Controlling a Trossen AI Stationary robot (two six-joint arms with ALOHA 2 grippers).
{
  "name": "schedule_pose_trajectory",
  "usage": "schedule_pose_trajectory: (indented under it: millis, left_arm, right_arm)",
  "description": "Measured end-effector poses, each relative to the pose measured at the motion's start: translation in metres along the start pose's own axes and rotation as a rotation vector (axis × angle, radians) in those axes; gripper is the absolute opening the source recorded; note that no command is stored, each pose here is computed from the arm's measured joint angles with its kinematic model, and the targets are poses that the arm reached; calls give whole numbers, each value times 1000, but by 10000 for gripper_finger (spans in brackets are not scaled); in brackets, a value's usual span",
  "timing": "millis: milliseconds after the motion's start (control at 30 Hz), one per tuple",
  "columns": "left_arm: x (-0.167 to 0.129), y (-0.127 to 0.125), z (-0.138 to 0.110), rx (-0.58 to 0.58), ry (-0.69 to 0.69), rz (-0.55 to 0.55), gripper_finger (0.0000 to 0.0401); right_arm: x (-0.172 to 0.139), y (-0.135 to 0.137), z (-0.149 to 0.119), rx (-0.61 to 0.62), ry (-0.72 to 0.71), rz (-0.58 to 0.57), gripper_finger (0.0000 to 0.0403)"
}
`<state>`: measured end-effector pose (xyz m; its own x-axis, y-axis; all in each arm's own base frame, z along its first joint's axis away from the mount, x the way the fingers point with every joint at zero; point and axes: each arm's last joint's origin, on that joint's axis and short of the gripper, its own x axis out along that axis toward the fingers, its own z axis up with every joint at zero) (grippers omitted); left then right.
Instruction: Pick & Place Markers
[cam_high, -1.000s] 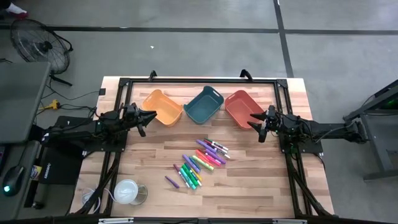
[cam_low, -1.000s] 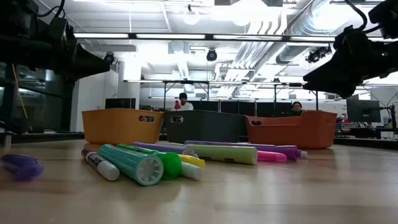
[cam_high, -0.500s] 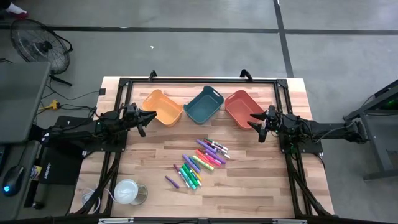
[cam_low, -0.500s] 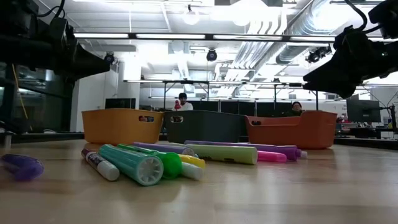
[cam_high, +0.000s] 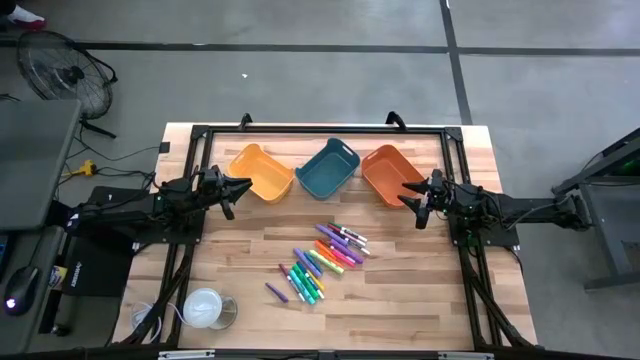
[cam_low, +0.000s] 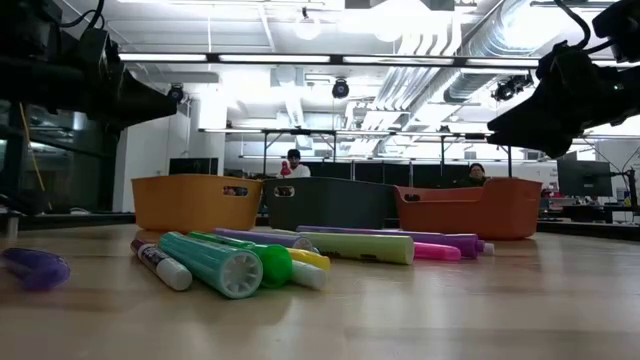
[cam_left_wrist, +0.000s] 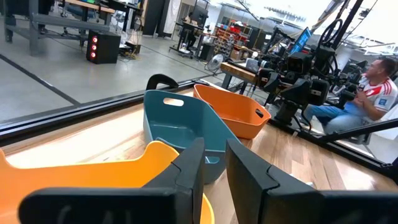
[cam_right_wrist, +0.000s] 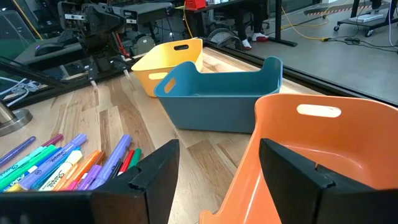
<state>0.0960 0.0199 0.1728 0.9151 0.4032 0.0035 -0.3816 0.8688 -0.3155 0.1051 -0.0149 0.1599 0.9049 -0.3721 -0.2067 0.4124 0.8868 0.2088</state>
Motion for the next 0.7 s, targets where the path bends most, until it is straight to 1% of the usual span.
schedule_pose_trajectory:
  millis: [133, 233, 367, 700]
  left_arm:
    - [0, 0, 0, 0, 0, 0, 62]
    - [0, 0, 0, 0, 0, -1, 62]
    - [0, 0, 0, 0, 0, 0, 62]
    - [0, 0, 0, 0, 0, 0, 62]
  right_arm:
    - [0, 1, 2, 6, -17, 6, 211]
    - [-2, 3, 7, 34, 4, 31, 211]
    - [-4, 7, 23, 66, 40, 39, 211]
    - [3, 24, 70, 12, 206, -13, 211]
